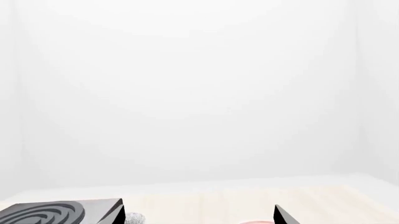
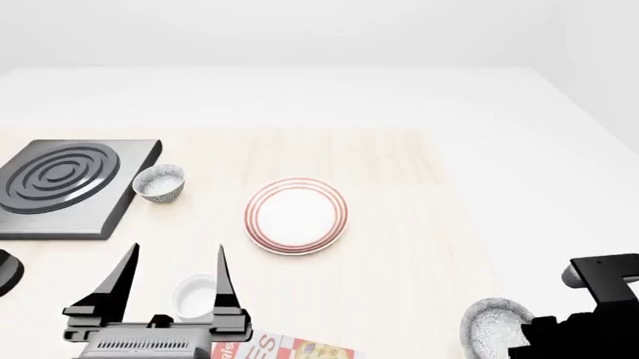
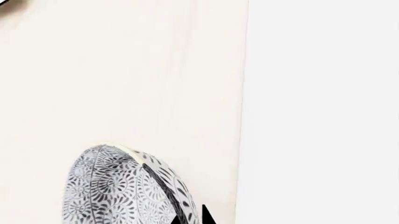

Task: Pick the akita bowl next to the cookies box and place it on the plate.

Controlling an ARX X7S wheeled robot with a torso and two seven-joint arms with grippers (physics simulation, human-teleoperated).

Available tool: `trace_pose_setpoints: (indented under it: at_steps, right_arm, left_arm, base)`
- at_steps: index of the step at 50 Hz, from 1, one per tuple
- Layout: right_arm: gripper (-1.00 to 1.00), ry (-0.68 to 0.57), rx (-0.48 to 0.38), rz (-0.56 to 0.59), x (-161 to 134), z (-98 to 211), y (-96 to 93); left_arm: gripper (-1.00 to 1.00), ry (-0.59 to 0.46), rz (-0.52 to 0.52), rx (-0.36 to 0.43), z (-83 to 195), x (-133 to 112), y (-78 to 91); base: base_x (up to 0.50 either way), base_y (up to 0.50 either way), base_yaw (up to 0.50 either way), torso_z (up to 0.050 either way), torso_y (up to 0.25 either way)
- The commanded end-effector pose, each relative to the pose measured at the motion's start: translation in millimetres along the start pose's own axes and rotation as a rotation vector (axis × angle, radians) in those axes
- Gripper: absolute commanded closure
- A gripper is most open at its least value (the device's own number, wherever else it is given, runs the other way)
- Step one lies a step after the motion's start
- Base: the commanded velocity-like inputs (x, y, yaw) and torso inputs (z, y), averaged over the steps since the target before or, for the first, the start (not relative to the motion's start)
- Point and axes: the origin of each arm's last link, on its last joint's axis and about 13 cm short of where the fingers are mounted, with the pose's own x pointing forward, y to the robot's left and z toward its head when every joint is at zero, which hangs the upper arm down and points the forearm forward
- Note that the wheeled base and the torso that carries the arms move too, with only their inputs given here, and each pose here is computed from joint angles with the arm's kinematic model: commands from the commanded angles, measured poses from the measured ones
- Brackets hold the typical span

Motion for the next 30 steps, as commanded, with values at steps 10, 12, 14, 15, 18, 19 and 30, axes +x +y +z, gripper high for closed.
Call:
trace_pose_setpoints:
  at_steps: [10,12,14,15,18,19,30]
  right_arm:
    - [1.00,-0.177,-0.129,0.065,-48.8,75.4,31.7]
    - [1.00,-0.192,-0.133,0.067,-49.3,81.7,35.1]
    - [1.00,-0.220,-0.139,0.080,-50.9,92.2,40.7]
    - [1.00,-0.225,-0.143,0.088,-51.4,95.5,42.4]
    - [1.00,-0.249,-0.148,0.093,-50.2,107.7,48.2]
    - [1.00,-0.267,-0.150,0.091,-48.6,116.9,52.0]
    - [1.00,-0.355,-0.154,0.125,-28.7,168.7,78.5]
  left_arm:
    - [-1.00,0.000,0.005,0.000,-0.7,-0.3,0.3]
    - [-1.00,-0.002,0.004,0.000,0.4,-1.0,0.2]
    - [-1.00,0.000,0.006,0.000,0.0,-0.4,0.4]
    - [-1.00,0.000,0.007,0.000,0.3,-0.3,0.5]
    - [-1.00,-0.002,0.007,-0.002,2.4,-0.5,0.7]
    - [-1.00,-0.004,0.008,-0.003,3.6,-0.9,0.8]
    - [-1.00,-0.006,0.009,-0.009,7.3,-1.0,0.8]
  base:
    - [0.00,0.00,0.00,0.000,0.000]
    - [0.00,0.00,0.00,0.000,0.000]
    - [0.00,0.00,0.00,0.000,0.000]
    - [0.00,0.00,0.00,0.000,0.000]
    - [0.00,0.00,0.00,0.000,0.000]
    - [0.00,0.00,0.00,0.000,0.000]
    - [0.00,0.00,0.00,0.000,0.000]
